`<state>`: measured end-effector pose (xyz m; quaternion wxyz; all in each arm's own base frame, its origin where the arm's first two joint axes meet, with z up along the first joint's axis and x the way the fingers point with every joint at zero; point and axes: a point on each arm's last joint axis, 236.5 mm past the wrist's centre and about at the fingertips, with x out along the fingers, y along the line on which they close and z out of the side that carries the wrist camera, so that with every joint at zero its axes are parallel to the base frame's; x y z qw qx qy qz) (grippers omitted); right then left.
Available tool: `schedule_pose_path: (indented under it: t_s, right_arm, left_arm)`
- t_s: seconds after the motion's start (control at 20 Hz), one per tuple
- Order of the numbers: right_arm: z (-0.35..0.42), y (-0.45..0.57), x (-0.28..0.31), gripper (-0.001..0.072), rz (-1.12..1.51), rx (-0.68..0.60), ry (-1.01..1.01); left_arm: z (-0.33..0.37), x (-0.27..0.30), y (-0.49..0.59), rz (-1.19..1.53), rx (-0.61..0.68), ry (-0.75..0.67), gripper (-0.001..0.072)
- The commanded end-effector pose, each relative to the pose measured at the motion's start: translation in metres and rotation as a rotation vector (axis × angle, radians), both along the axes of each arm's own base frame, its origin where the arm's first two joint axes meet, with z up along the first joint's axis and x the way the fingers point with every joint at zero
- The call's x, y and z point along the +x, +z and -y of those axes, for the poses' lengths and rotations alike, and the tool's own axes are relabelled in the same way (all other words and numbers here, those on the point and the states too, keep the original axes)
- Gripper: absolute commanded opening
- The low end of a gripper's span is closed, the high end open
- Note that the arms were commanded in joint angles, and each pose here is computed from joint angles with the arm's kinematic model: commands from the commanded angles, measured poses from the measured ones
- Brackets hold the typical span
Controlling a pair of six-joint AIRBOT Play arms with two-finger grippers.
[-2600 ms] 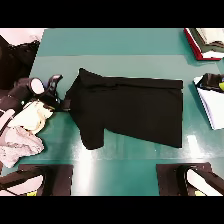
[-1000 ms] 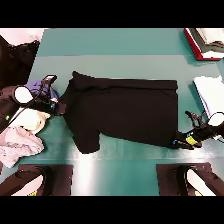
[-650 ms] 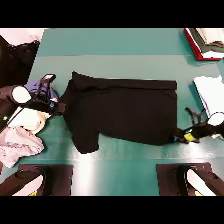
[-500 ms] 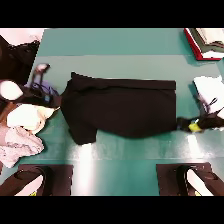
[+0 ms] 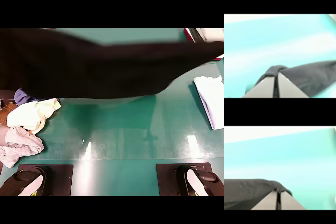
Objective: Fold the shirts.
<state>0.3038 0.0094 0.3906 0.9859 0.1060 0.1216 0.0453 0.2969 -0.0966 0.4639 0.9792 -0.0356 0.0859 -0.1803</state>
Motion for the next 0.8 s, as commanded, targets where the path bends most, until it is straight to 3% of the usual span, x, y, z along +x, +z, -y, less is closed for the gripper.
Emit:
schedule_pose_path:
  t_s: [0.0,0.25,0.45,0.75]
  right_arm:
    - [-0.012,0.099,-0.048,0.0019,0.225,-0.078,0.006]
    - [0.007,0.141,-0.094,0.0019,0.252,-0.217,-0.109]
    - [0.04,0.136,-0.113,0.0018,0.176,-0.268,-0.254]
    - [0.065,-0.017,-0.036,0.0017,-0.416,-0.198,-0.206]
  left_arm:
    - [-0.011,-0.078,0.106,0.301,-0.047,-0.002,0.0026]
    - [0.022,-0.157,0.143,0.427,-0.156,-0.206,0.0026]
    - [0.046,-0.177,0.142,0.405,-0.196,-0.341,0.0026]
    - [0.047,-0.055,-0.024,-0.151,-0.046,-0.235,0.0025]
